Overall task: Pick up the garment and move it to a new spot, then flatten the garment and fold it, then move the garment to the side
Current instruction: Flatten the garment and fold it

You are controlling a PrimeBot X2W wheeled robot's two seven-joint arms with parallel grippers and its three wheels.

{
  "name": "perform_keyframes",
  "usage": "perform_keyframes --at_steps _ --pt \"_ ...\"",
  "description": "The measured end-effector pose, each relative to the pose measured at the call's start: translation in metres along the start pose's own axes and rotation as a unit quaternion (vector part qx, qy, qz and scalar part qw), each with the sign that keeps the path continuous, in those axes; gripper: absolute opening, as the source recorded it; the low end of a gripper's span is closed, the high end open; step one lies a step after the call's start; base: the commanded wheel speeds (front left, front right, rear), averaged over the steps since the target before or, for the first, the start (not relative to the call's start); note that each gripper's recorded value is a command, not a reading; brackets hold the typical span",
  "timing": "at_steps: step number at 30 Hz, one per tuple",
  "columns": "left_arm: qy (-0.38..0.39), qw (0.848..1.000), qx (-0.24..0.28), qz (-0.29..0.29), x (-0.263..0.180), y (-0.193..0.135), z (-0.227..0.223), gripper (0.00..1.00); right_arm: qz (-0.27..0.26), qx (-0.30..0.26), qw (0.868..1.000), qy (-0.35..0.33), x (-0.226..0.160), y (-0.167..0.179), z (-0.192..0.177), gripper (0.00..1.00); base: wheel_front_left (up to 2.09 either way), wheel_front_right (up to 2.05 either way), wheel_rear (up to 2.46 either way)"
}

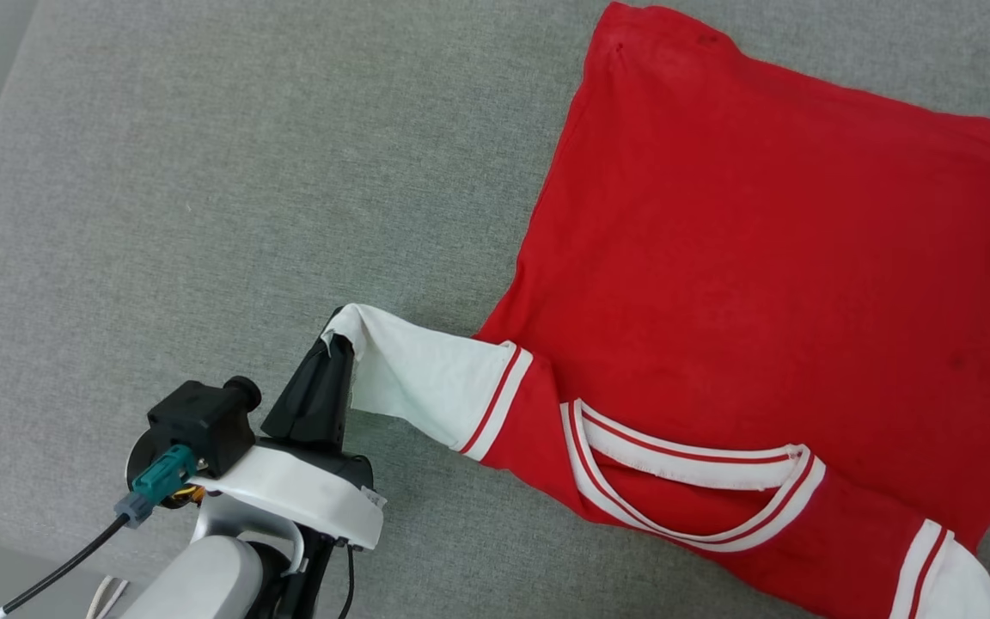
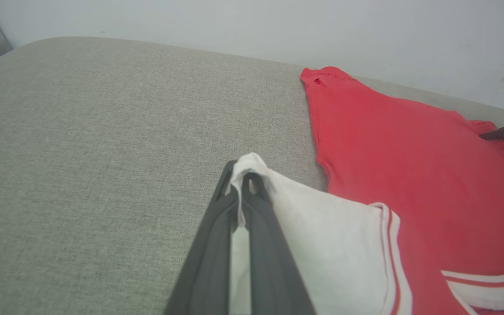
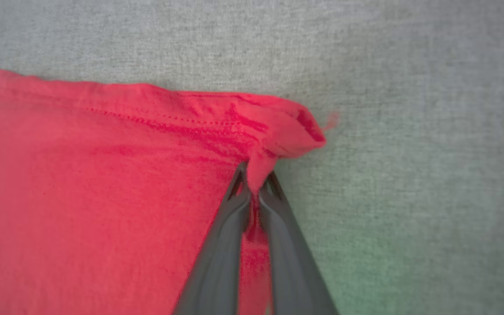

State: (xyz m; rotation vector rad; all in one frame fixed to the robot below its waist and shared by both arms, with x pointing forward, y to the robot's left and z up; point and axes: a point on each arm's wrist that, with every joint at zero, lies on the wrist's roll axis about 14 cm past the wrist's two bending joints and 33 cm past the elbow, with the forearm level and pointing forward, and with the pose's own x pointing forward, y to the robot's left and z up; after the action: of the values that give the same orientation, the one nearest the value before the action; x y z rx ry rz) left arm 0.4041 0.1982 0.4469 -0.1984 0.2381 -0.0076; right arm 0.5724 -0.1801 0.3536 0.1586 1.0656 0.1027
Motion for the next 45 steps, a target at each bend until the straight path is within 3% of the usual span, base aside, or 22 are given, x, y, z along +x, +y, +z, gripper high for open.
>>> perform_keyframes --at_steps 6,10,15,19,24,27,28,29,30,33,37,41,45 --pt "-0.003 1.000 -0.003 0.005 -0.007 0.005 0.004 0.00 -0.015 -0.035 0.999 -0.022 -0.023 0.000 0.008 0.00 0.00 0.00 0.00" --pt "-0.002 1.000 -0.011 0.014 -0.019 0.010 0.003 0.00 -0.025 -0.065 0.995 -0.066 -0.059 -0.003 0.025 0.00 0.00 0.00 0.00" --pt "-0.003 0.999 -0.021 0.025 -0.038 0.016 0.003 0.00 -0.047 -0.107 0.990 -0.077 -0.105 -0.017 0.008 0.00 0.00 0.00 0.00" --pt "-0.006 0.999 -0.029 0.024 -0.048 0.014 0.004 0.00 -0.066 -0.112 0.991 -0.032 -0.132 -0.043 -0.048 0.00 0.00 0.00 0.00" --pt "-0.009 0.999 -0.030 0.012 -0.052 0.006 0.007 0.00 -0.071 -0.079 0.992 0.074 -0.152 -0.074 -0.165 0.00 0.00 0.00 0.00" --pt "-0.013 0.999 -0.035 0.002 -0.052 -0.002 0.010 0.00 -0.044 -0.040 0.989 0.133 -0.159 -0.069 -0.235 0.00 0.00 0.00 0.00" --pt "-0.013 0.999 -0.033 0.000 -0.052 -0.004 0.011 0.00 -0.033 -0.025 0.989 0.143 -0.161 -0.065 -0.253 0.23 0.00 0.00 0.00" --pt "-0.013 0.999 -0.033 -0.003 -0.052 -0.005 0.012 0.00 -0.021 -0.010 0.989 0.148 -0.164 -0.059 -0.266 0.81 0.00 0.00 0.00" --pt "-0.013 0.999 -0.033 -0.006 -0.051 -0.008 0.012 0.00 -0.011 0.004 0.989 0.147 -0.166 -0.055 -0.273 1.00 0.00 0.00 0.00" --pt "-0.013 0.999 -0.034 -0.018 -0.047 -0.016 0.015 0.00 -0.005 0.018 0.996 0.092 -0.173 -0.053 -0.261 1.00 0.00 0.00 0.00" --pt "-0.006 0.999 -0.031 -0.030 -0.042 -0.024 0.015 0.00 -0.022 0.011 0.999 -0.045 -0.185 -0.062 -0.204 1.00 0.00 0.00 0.00" --pt "-0.006 0.999 -0.023 -0.039 -0.036 -0.029 0.018 0.00 -0.042 0.003 0.982 -0.185 -0.197 -0.070 -0.140 1.00 0.00 0.00 0.00" --pt "-0.017 0.998 -0.022 -0.048 -0.027 -0.033 0.027 0.00 -0.035 -0.006 0.962 -0.271 -0.195 -0.062 -0.092 1.00 0.00 0.00 0.00"
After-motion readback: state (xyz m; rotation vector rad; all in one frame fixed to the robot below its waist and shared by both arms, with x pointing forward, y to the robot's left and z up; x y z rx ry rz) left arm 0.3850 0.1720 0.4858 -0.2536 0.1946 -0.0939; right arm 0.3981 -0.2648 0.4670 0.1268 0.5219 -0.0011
